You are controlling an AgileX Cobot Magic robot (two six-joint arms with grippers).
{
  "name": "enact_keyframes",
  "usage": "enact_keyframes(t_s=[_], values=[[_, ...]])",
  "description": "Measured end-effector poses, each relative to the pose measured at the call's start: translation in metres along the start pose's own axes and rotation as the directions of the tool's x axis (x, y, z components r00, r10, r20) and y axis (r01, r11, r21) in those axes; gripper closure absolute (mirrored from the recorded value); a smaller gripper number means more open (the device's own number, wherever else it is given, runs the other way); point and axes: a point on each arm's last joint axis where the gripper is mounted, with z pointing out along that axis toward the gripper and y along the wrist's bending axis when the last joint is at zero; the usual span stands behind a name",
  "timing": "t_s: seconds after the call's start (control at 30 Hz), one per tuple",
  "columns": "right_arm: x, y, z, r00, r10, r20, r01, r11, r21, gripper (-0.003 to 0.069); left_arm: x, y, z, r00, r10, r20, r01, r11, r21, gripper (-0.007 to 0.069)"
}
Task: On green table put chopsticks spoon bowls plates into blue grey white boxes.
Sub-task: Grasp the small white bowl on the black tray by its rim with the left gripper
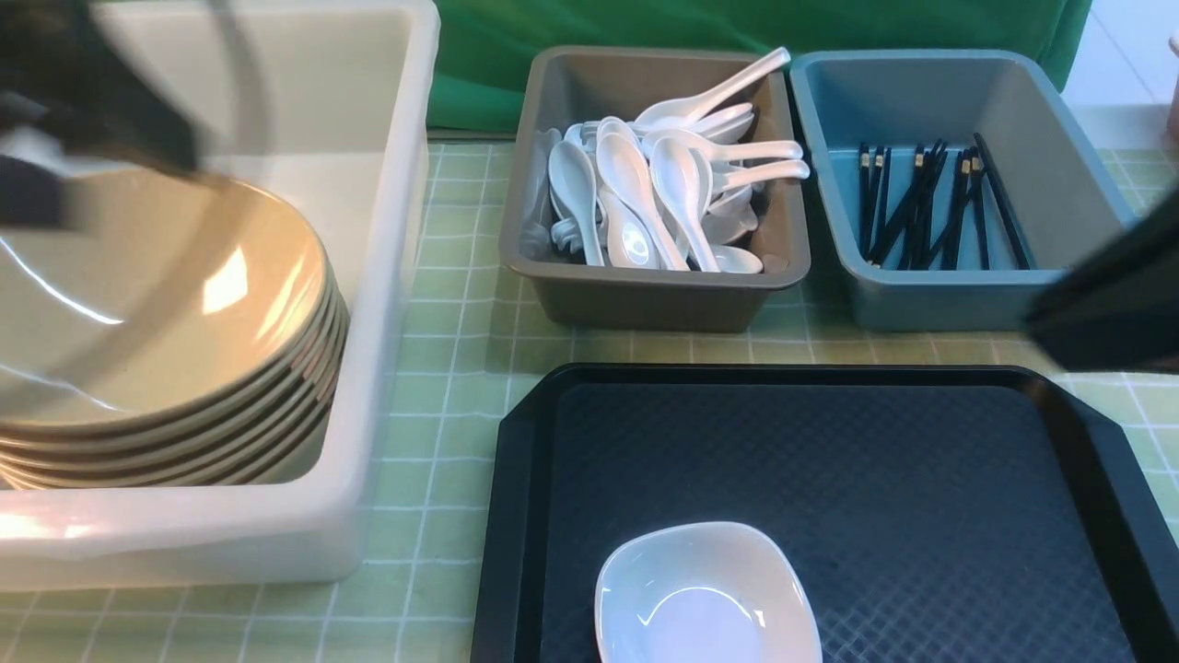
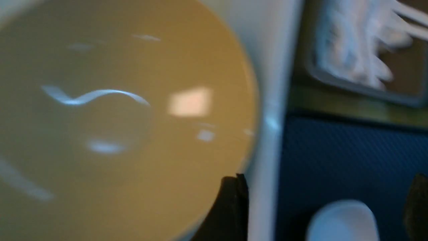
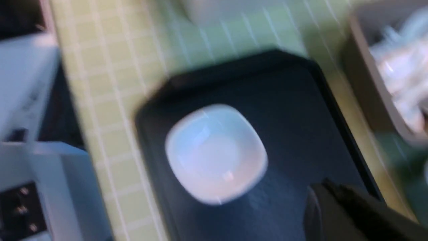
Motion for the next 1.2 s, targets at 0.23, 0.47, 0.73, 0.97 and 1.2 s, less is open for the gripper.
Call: enact_keyframes(t_s=[0.23,0.47,0.73,0.97,1.2], values=[[0.027,0.01,-0.007,0.997,0.073,0.0,-0.073,0.997,0.027,0.0612,0.06,-0.066,0.099,0.924,0.184,-0.335,-0.108,0.967,0.231,0.0143],[0.045,0.017,-0.002,0.997,0.079,0.011,-0.079,0.996,0.034,0.0612,0.101,-0.101,0.192,0.825,0.127,-0.551,-0.068,0.99,0.126,0.0143],[0.047,0.018,-0.005,0.998,0.059,0.021,-0.06,0.997,0.038,0.0612,0.12,-0.088,0.263,0.802,0.062,-0.593,-0.113,0.992,-0.048,0.0144],[0.047,0.018,-0.005,0.998,0.056,0.022,-0.056,0.998,0.037,0.0611,0.12,-0.094,0.278,0.81,0.17,-0.561,-0.157,0.985,0.071,0.0333],[0.047,0.018,-0.005,0.998,0.052,0.022,-0.053,0.998,0.037,0.0611,0.112,-0.099,0.272,0.824,0.208,-0.527,-0.164,0.978,0.13,0.0584]])
